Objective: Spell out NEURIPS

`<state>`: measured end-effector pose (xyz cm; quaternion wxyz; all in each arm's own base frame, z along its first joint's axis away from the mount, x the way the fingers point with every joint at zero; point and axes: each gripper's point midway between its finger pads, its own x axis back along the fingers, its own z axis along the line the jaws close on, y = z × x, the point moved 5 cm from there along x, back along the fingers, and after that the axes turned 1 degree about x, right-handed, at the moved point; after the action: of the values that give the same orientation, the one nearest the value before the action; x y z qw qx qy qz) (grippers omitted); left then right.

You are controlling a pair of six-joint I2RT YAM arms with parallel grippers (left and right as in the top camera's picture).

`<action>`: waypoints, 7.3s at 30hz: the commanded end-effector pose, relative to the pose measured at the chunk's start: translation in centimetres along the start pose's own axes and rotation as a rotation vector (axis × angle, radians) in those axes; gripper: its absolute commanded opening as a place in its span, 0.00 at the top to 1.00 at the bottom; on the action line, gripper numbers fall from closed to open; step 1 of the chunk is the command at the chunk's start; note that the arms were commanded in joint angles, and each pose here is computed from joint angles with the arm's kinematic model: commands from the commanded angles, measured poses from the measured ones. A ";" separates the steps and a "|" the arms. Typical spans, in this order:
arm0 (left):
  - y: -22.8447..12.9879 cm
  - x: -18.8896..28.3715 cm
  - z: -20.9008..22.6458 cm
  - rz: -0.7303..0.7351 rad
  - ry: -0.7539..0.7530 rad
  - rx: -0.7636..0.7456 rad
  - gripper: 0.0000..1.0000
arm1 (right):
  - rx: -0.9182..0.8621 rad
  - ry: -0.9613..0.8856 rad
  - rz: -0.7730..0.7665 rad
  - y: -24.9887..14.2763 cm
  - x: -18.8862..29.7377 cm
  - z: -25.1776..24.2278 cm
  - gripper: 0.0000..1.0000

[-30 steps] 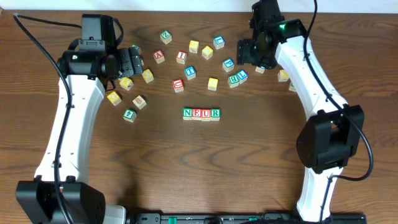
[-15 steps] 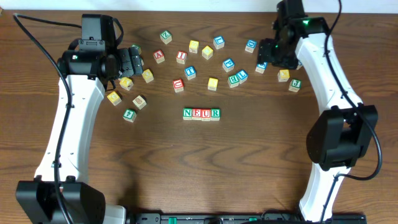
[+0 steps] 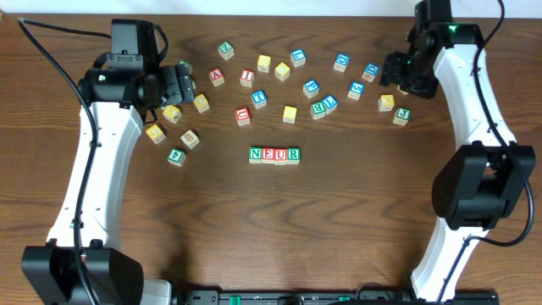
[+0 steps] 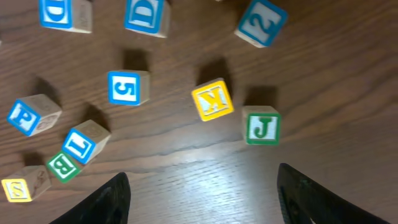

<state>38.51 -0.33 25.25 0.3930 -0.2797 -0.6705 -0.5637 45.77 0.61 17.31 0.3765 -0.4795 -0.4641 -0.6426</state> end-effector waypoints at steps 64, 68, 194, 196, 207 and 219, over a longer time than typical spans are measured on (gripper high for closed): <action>0.6 -0.3 0.0 -0.010 0.000 0.118 0.02 | 0.196 0.017 -0.002 -2.6 0.0 7.5 0.28; 0.4 -0.8 -0.2 0.004 -0.003 0.119 0.02 | 0.204 0.019 -0.001 -2.8 0.0 7.9 0.27; 1.6 -17.7 -17.1 0.170 -0.235 -0.362 0.05 | 0.267 0.032 -0.004 -3.9 0.1 10.2 0.22; 1.4 -18.4 -17.1 0.169 -0.209 -0.368 0.07 | 0.267 0.031 -0.004 -3.9 0.1 10.2 0.21; 0.5 -21.4 -17.1 0.164 -0.187 -0.381 0.14 | 0.278 0.032 -0.004 -3.9 0.1 10.2 0.21; -0.8 -23.7 -17.0 0.185 -0.176 -0.383 0.23 | 0.278 0.031 -0.003 -4.0 0.1 10.2 0.21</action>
<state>54.49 -15.85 8.02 0.3041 -0.4495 -0.5689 -0.6180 44.53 11.10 17.34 0.4460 -0.4178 -0.5353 -0.5831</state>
